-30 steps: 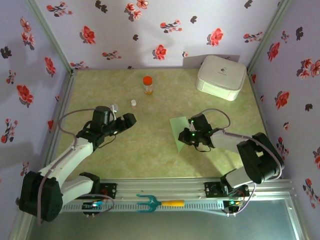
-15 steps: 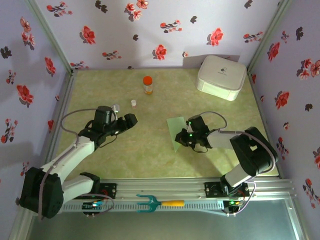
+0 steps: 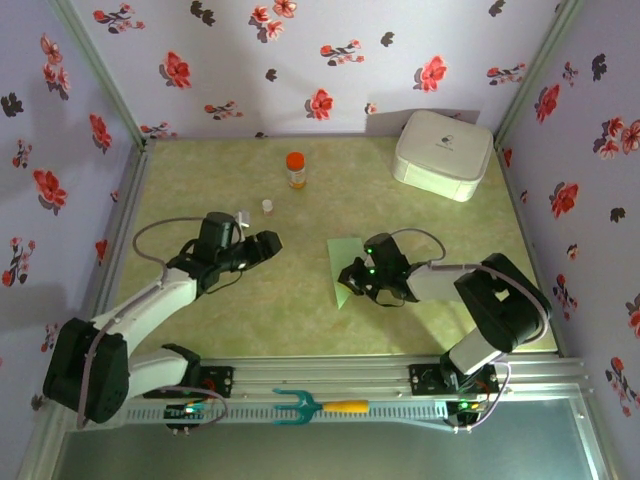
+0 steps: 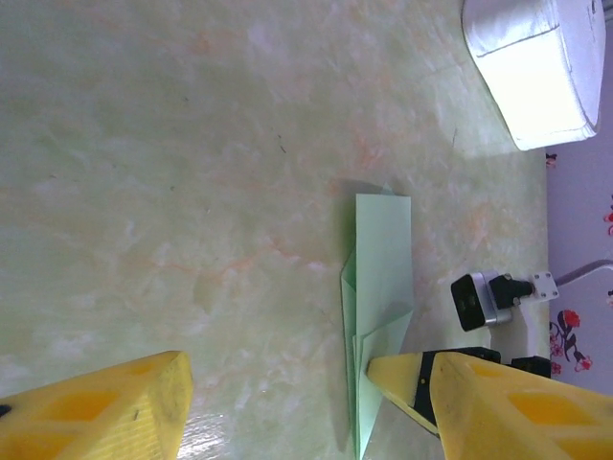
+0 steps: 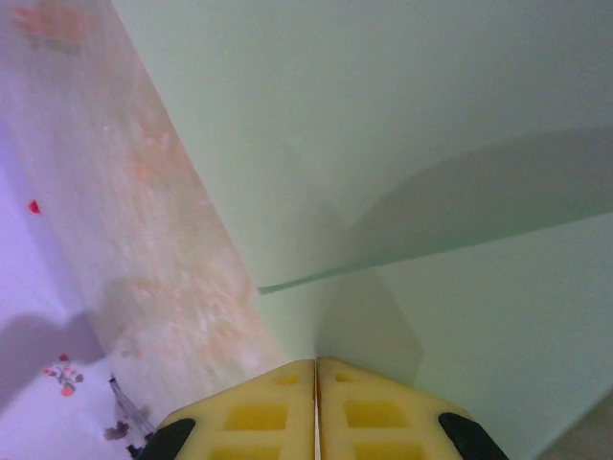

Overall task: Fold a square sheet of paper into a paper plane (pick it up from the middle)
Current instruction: Move the paper to the center of the table, then fold the wing for the fifth time at the center of the table.

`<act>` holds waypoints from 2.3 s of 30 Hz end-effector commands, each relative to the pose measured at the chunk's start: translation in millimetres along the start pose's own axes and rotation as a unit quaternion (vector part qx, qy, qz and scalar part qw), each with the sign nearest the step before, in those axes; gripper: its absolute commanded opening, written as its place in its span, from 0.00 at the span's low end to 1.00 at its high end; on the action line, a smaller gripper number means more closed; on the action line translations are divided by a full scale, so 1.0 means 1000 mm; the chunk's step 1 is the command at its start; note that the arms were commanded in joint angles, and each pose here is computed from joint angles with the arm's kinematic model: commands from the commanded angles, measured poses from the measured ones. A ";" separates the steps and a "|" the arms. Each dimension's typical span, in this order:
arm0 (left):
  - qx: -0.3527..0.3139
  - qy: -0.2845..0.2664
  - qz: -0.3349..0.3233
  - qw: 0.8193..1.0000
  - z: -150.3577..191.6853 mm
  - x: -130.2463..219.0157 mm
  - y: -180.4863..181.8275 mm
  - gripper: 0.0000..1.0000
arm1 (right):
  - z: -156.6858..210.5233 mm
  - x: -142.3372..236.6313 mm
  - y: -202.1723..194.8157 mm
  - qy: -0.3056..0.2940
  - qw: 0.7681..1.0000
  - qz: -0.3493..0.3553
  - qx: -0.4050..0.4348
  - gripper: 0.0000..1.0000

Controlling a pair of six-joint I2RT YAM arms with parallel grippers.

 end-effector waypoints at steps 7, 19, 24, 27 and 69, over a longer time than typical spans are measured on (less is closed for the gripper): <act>-0.023 0.017 0.045 0.999 -0.008 -0.029 -0.036 0.61 | -0.006 0.036 0.020 -0.066 0.997 -0.041 0.009 0.17; -0.053 0.103 0.126 0.985 0.003 -0.111 -0.092 0.48 | -0.039 0.076 -0.024 -0.138 0.990 0.032 -0.014 0.23; -0.044 0.129 0.123 0.983 0.012 -0.140 -0.093 0.39 | -0.038 0.076 -0.025 -0.132 0.991 0.022 -0.018 0.24; -0.037 0.135 0.122 0.983 0.015 -0.149 -0.091 0.39 | -0.037 0.077 -0.026 -0.134 0.991 0.021 -0.018 0.26; -0.022 0.191 0.107 0.976 0.071 -0.155 -0.045 0.19 | -0.043 0.056 -0.019 -0.068 0.997 -0.020 -0.032 0.43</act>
Point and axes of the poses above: each hand's point on the last joint's axis, 136 mm out from that joint toward the fingers, its own x axis back along the fingers, its own y axis along the line the jaws close on, z = x × y, the point moved 5 cm from there along x, back along the fingers, and after that the axes turned 14 degrees about -x, right-handed, at the moved point
